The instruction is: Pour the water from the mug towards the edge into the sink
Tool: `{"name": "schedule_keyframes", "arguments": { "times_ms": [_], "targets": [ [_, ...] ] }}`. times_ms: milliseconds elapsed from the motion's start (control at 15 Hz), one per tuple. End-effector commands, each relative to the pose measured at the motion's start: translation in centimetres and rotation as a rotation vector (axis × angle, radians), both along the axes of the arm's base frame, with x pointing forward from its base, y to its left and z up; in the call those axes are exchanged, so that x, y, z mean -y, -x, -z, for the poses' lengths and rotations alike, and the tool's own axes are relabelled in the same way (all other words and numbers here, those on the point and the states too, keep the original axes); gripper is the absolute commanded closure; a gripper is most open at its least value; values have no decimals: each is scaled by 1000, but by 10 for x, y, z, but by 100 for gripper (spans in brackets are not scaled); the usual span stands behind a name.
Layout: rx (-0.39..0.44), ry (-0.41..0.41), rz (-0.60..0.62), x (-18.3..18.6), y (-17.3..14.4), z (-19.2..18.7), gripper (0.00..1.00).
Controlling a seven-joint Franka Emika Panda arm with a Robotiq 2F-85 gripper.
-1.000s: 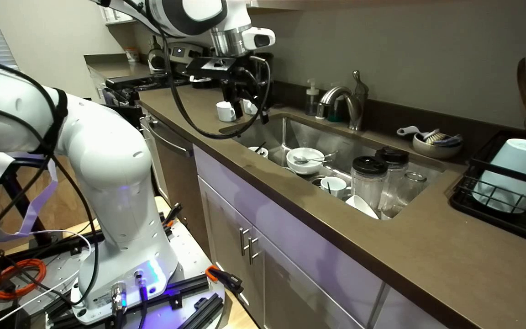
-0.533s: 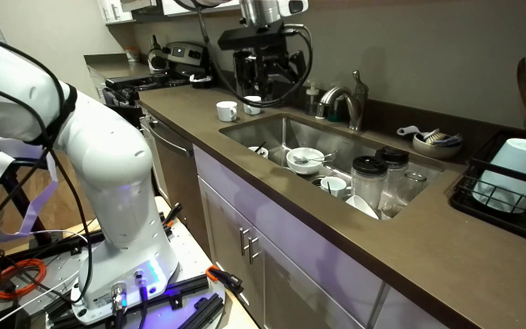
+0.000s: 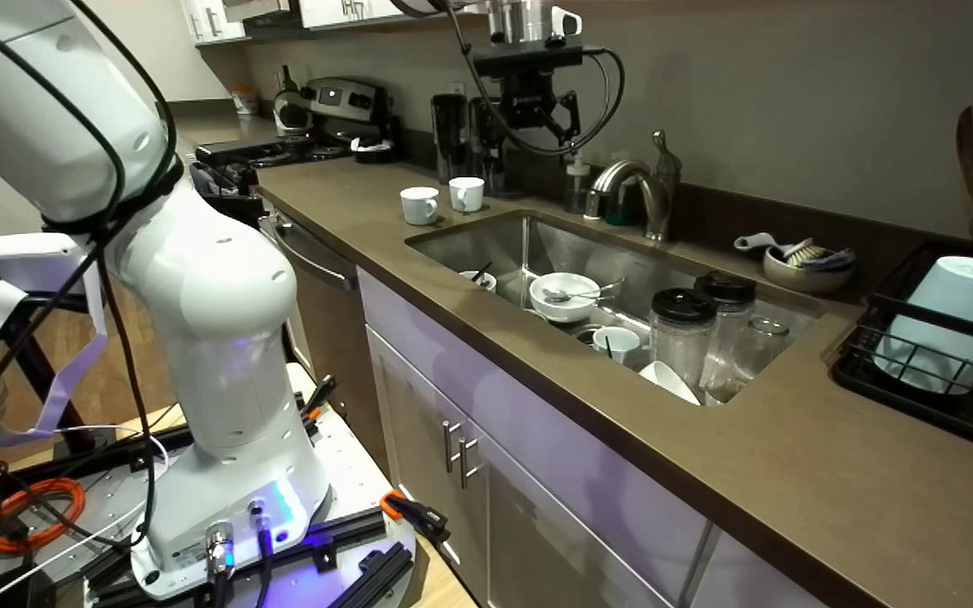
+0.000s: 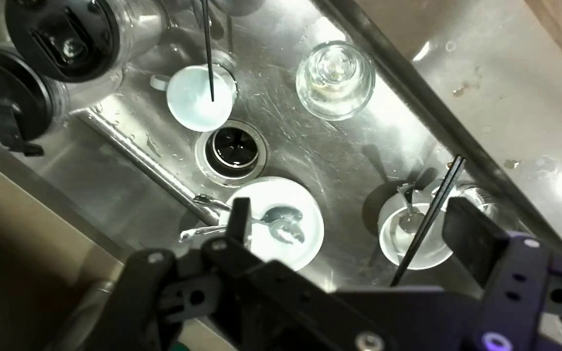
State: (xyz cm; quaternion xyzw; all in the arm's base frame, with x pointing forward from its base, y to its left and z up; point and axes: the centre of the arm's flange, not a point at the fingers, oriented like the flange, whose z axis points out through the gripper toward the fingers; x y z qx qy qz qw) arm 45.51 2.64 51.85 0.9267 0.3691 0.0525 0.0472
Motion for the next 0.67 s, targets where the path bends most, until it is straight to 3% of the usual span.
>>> {"name": "schedule_keyframes", "arguments": {
  "times_ms": [0, 600],
  "targets": [
    [-67, 55, -125, -40, -37, 7, 0],
    [-102, 78, -345, -142, -70, 48, 0]
  ]
}}
